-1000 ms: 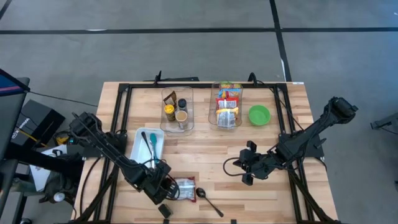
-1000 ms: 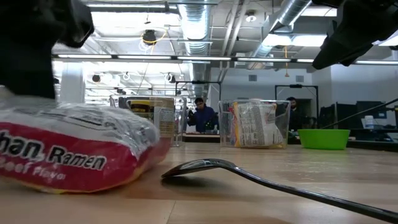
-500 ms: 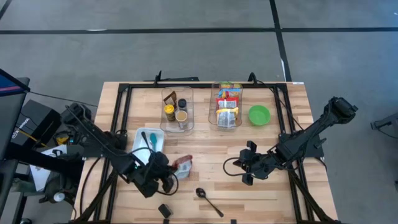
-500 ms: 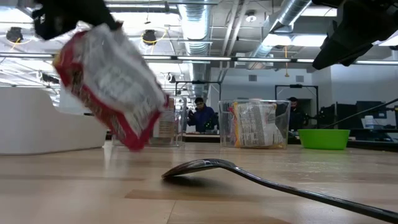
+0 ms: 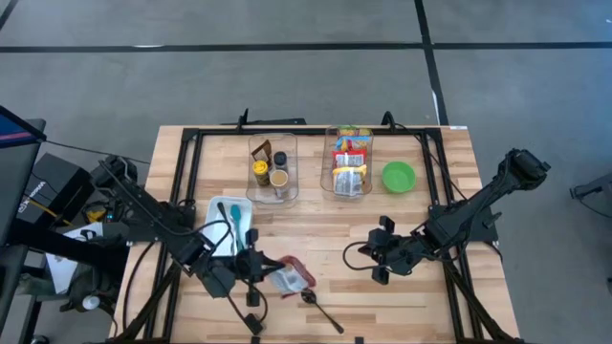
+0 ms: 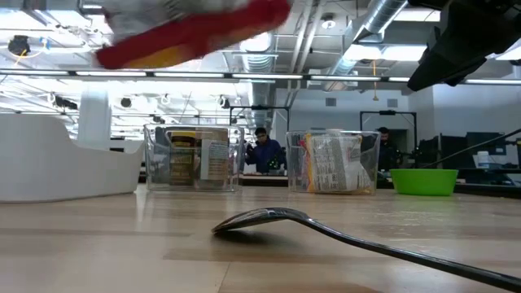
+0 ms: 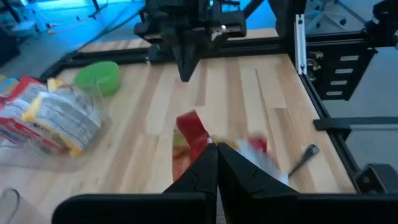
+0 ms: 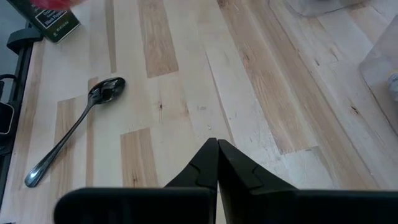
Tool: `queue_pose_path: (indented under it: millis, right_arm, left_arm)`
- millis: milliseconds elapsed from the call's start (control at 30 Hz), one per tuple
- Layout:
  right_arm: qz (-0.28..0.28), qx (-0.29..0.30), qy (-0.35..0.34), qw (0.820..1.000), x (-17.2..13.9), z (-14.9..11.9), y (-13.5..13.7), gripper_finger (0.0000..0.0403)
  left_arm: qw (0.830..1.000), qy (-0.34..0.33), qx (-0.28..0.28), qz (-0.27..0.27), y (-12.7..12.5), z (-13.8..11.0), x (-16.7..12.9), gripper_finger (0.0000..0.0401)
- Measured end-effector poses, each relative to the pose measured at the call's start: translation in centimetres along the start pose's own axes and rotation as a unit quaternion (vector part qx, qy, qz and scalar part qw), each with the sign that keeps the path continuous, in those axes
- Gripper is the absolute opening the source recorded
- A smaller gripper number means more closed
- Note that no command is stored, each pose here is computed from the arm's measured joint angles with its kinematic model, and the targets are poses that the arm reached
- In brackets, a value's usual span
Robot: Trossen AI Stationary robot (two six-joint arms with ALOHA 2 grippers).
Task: Pick & Place Food Item
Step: Put the dark red noodle pack into the right transparent bin
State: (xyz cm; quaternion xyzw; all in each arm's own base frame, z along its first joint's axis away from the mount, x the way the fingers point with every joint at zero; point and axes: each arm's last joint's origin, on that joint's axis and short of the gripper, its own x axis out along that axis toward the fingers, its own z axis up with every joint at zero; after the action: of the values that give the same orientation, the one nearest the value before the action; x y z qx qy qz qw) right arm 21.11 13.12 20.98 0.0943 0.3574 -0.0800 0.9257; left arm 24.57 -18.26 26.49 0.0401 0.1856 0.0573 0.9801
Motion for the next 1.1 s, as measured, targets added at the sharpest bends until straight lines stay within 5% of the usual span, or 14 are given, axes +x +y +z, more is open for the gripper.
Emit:
queue_pose_path:
  millis: [367, 700, 900, 1100]
  right_arm:
    - [-0.037, 0.002, -0.035, 0.999, 0.0, 0.2, -0.2, 0.0]
    - [-0.037, 0.002, -0.034, 0.999, 0.0, 0.2, -0.2, 0.0]
    - [-0.038, 0.001, -0.034, 0.999, 0.0, 0.2, -0.2, 0.0]
    - [-0.039, 0.0, -0.033, 0.999, 0.0, 0.2, -0.2, 0.0]
  left_arm:
    - [0.999, -0.006, -0.029, 0.031, 1.6, 0.6, 1.4, 0.0]
    - [0.966, 0.055, -0.251, -0.014, 1.5, -0.4, 1.4, 0.0]
    - [0.974, 0.079, -0.208, -0.049, -0.3, -1.3, 0.3, 0.0]
    - [0.981, 0.071, -0.179, -0.03, -2.1, -2.6, 0.1, 0.0]
